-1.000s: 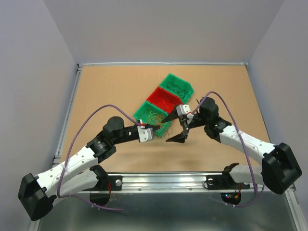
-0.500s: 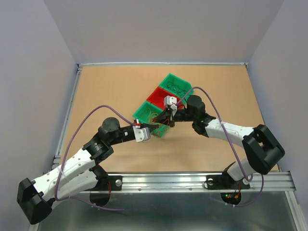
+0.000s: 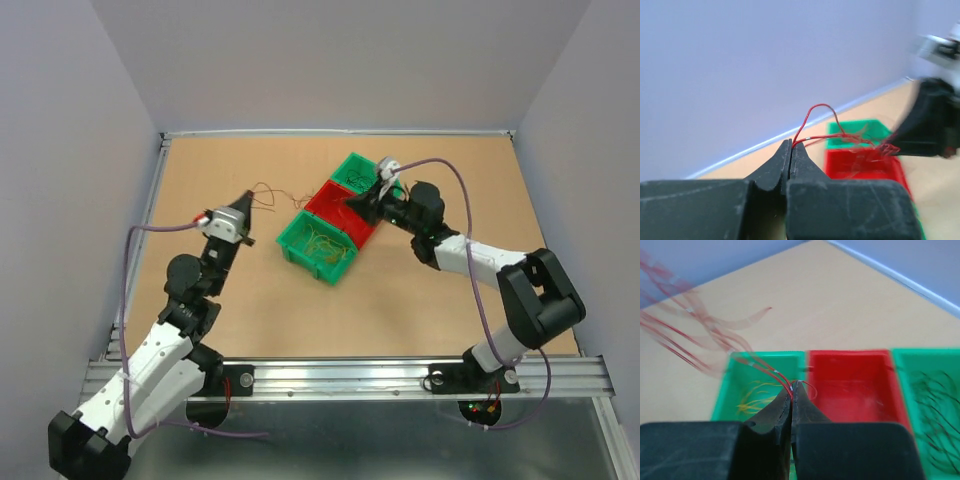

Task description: Untangle the cables

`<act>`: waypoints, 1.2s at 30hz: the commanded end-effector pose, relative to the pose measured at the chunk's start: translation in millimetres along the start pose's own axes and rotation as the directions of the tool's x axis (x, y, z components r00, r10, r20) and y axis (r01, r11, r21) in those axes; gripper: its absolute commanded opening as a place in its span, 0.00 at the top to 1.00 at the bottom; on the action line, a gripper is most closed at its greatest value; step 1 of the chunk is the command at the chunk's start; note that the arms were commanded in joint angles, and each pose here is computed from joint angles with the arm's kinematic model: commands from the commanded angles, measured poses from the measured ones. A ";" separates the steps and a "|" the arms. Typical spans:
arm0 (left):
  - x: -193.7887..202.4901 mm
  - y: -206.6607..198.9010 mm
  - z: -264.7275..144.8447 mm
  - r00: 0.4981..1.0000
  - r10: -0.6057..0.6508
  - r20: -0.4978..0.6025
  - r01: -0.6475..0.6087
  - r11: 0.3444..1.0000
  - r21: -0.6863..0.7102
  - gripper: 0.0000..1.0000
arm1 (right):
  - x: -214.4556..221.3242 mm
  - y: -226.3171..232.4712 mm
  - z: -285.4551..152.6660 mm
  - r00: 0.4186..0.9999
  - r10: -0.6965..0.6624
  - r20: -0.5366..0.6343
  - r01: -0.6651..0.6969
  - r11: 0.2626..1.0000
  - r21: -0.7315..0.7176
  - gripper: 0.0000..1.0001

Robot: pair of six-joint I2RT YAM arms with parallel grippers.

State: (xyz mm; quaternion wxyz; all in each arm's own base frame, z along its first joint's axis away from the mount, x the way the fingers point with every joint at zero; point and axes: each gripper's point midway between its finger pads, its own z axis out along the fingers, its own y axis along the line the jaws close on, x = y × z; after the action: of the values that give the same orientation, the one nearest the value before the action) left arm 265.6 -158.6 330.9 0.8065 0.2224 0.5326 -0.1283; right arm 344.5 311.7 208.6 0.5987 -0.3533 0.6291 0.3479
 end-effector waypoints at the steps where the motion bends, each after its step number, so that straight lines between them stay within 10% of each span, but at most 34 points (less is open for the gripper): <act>1: -37.2 103.6 -16.4 0.968 -0.132 0.214 0.212 0.885 -0.415 1.00 | -28.7 -126.6 -31.6 0.944 0.244 0.221 -0.310 0.885 0.348 0.99; 6: -26.9 139.9 -19.8 0.956 -0.178 0.232 0.269 0.848 -0.457 1.00 | -11.8 -183.0 -88.0 0.826 0.423 0.373 -0.548 0.757 0.356 0.99; 12: -17.7 149.4 -15.6 0.958 -0.191 0.214 0.271 0.845 -0.460 1.00 | -14.2 -184.1 -95.8 0.837 0.400 0.373 -0.529 0.765 0.368 1.00; 25: -19.3 145.7 -17.0 0.960 -0.166 0.223 0.252 0.861 -0.441 1.00 | -24.3 -124.9 -73.9 0.915 0.370 0.163 -0.392 0.911 0.130 1.00; 36: -20.4 138.9 -15.2 0.962 -0.162 0.220 0.241 0.882 -0.406 1.00 | 54.8 -127.1 -3.8 0.918 0.316 -0.241 -0.244 0.926 0.287 0.99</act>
State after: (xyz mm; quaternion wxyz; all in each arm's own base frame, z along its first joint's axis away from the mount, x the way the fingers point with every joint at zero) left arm 319.0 -27.3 349.5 0.8373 -0.0450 0.5357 -0.0996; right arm 431.9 241.6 187.5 0.5272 -0.2047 0.7409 0.3622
